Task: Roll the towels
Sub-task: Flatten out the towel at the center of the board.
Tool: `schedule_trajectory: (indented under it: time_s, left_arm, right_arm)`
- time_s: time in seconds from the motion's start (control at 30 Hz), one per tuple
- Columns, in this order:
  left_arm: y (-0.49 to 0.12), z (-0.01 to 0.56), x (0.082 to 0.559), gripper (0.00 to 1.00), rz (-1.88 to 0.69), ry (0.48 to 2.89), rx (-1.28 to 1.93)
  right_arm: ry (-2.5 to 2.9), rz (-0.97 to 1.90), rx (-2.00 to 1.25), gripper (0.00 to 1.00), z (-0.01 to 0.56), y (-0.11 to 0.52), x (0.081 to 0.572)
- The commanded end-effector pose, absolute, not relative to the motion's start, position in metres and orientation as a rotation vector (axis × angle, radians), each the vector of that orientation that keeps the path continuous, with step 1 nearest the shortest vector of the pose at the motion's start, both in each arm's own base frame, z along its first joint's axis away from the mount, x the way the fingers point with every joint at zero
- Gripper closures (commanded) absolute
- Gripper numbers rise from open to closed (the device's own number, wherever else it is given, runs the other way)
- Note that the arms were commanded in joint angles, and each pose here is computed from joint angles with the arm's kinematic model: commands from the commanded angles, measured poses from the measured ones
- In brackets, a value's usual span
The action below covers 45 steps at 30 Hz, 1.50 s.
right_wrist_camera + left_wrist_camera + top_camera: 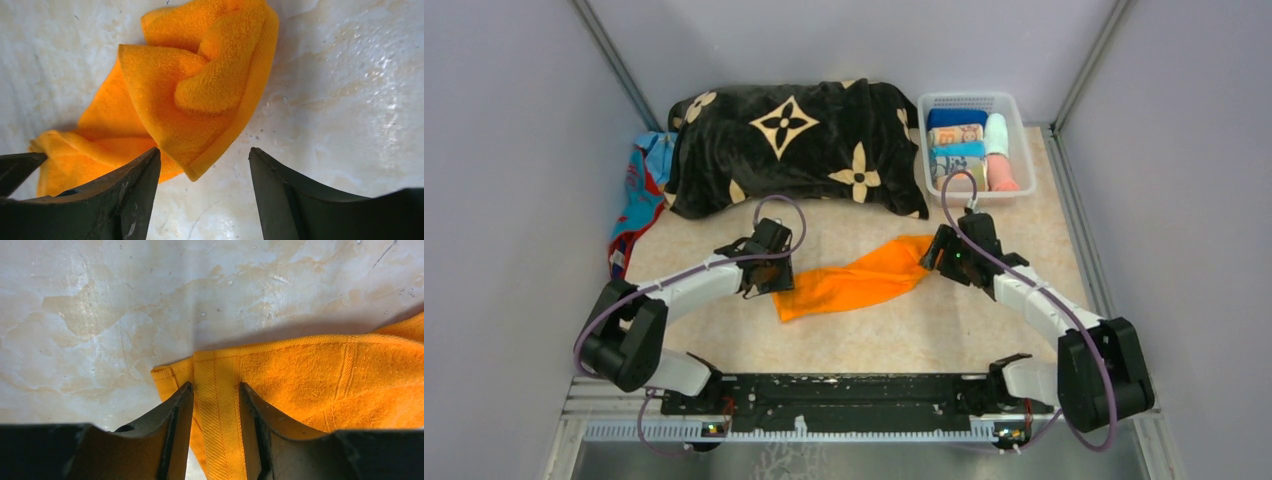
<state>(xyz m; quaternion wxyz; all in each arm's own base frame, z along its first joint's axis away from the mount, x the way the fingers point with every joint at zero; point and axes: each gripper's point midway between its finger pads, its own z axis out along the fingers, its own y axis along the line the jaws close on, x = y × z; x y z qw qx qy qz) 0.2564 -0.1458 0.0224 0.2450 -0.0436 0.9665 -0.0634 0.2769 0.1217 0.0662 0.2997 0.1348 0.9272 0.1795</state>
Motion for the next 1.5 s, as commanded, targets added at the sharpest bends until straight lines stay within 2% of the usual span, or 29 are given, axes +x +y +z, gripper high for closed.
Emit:
schedule_trajectory:
  time_s: [0.0,0.13,0.23,0.33,0.43,0.63,0.73,0.8,0.9,1.0,1.17,1.33,1.47]
  left_arm:
    - [-0.141,0.025,0.256,0.55,-0.169,2.624,-0.147]
    - [-0.143,0.026,0.257,0.55,-0.179,2.624,-0.147]
    - [-0.143,0.026,0.256,0.55,-0.183,2.621,-0.153]
    - [-0.140,0.026,0.256,0.56,-0.175,2.611,-0.171]
    - [-0.136,0.027,0.255,0.57,-0.172,2.601,-0.195]
    - [-0.118,0.039,0.258,0.61,-0.148,2.519,-0.284]
    - [-0.118,0.071,0.271,0.59,-0.218,2.406,-0.305]
    - [-0.123,0.098,0.278,0.54,-0.281,2.326,-0.293]
    - [-0.128,0.126,0.284,0.36,-0.356,2.223,-0.262]
    - [-0.141,0.133,0.282,0.30,-0.440,2.212,-0.203]
    - [-0.179,0.110,0.275,0.27,-0.627,2.308,-0.029]
    - [-0.218,0.080,0.273,0.32,-0.762,2.424,0.089]
    - [-0.242,0.065,0.272,0.40,-0.747,2.471,0.186]
  right_arm:
    - [2.277,0.667,0.536,0.34,0.093,0.137,0.298]
    - [2.237,0.711,0.651,0.38,0.085,0.137,0.299]
    - [2.208,0.708,0.696,0.48,0.085,0.135,0.301]
    - [2.168,0.686,0.697,0.69,0.094,0.130,0.308]
    - [2.126,0.641,0.663,0.99,0.115,0.122,0.317]
    - [1.987,0.604,0.494,1.00,0.205,0.104,0.342]
    - [1.924,0.686,0.317,1.00,0.266,0.118,0.350]
    - [1.889,0.753,0.210,1.00,0.301,0.131,0.346]
    - [1.844,0.807,0.126,1.00,0.329,0.139,0.332]
    - [1.867,0.834,0.071,1.00,0.324,0.143,0.314]
    - [1.971,0.822,0.079,1.00,0.275,0.139,0.293]
    - [1.987,0.776,0.107,1.00,0.260,0.132,0.290]
    - [1.975,0.714,0.109,1.00,0.266,0.124,0.294]
